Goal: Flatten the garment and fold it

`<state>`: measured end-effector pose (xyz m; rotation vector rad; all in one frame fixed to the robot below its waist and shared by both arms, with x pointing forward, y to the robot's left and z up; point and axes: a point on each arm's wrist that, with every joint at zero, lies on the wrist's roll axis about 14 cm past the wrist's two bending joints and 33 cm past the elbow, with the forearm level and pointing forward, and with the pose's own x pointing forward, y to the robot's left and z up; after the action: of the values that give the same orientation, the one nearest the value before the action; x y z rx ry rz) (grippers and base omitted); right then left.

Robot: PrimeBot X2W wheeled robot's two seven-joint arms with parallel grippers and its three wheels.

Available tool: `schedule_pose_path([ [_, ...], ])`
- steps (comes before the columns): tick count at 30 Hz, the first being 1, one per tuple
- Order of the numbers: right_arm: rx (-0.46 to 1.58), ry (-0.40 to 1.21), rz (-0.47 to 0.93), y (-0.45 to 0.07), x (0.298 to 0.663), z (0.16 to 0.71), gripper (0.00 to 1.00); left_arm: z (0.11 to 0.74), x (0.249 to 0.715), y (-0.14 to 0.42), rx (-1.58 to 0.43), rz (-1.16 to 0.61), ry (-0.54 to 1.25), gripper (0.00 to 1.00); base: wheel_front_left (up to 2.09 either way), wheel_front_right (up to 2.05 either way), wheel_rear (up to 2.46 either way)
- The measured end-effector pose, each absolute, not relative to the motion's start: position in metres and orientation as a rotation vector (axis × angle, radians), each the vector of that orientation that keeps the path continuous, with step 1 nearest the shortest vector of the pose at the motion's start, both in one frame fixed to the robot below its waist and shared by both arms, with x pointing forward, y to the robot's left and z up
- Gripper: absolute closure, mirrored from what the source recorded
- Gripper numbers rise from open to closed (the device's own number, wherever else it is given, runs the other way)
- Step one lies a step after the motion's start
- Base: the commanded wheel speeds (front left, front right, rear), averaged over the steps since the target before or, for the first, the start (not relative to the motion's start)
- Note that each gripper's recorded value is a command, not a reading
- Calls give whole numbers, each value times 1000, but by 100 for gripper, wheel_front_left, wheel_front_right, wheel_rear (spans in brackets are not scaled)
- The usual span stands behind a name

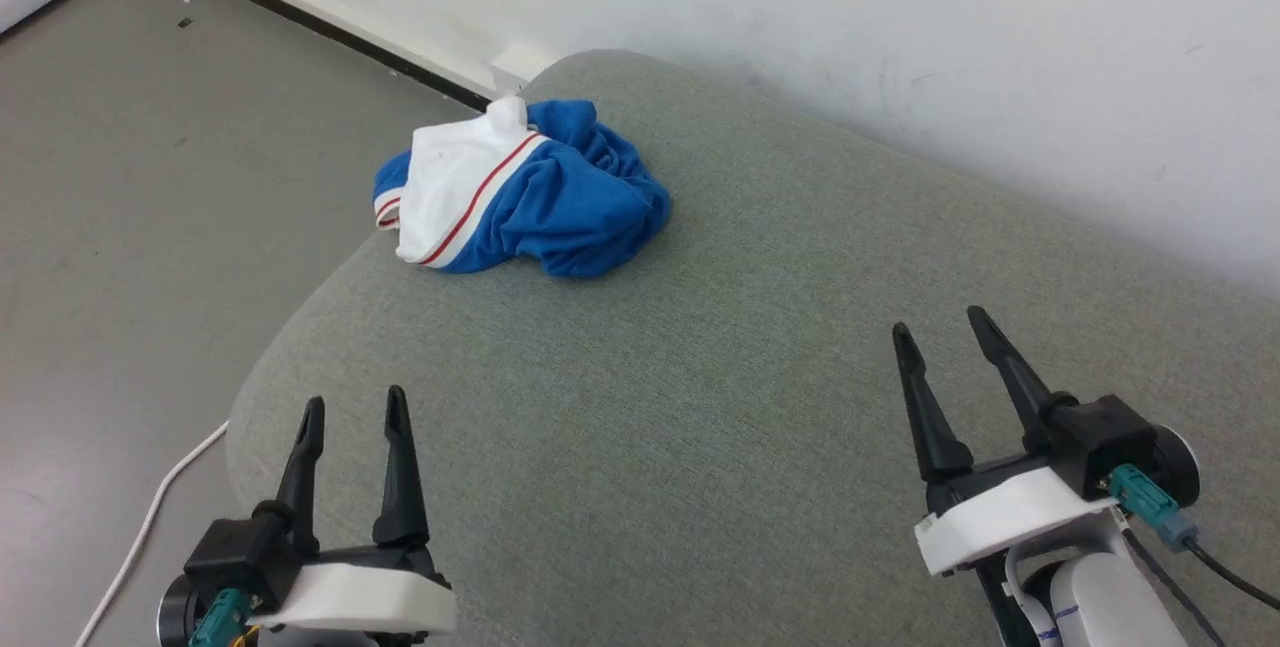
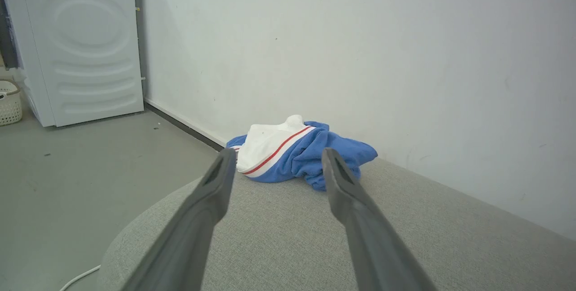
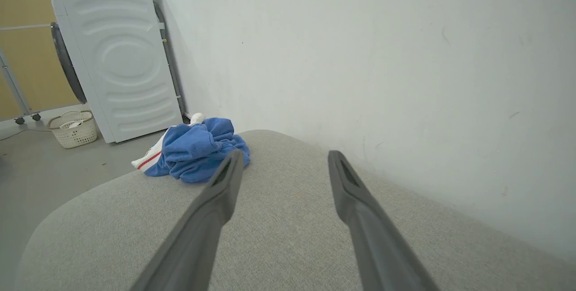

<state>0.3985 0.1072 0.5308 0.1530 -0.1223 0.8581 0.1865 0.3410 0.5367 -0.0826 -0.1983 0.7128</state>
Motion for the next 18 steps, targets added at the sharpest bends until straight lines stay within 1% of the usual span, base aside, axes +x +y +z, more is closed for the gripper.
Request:
schedule_pose_path([
  [9,153,-123,849,104,400,531,0,535,189,340,-88,707,-195,0,0,0,0],
  [12,155,-126,841,102,402,531,0,539,190,341,-163,712,-231,0,0,0,0],
  [14,158,-128,835,101,404,532,0,551,198,341,-204,688,-281,0,0,0,0],
  [18,145,-143,834,101,408,535,0,590,229,343,-126,583,-343,0,0,0,0],
])
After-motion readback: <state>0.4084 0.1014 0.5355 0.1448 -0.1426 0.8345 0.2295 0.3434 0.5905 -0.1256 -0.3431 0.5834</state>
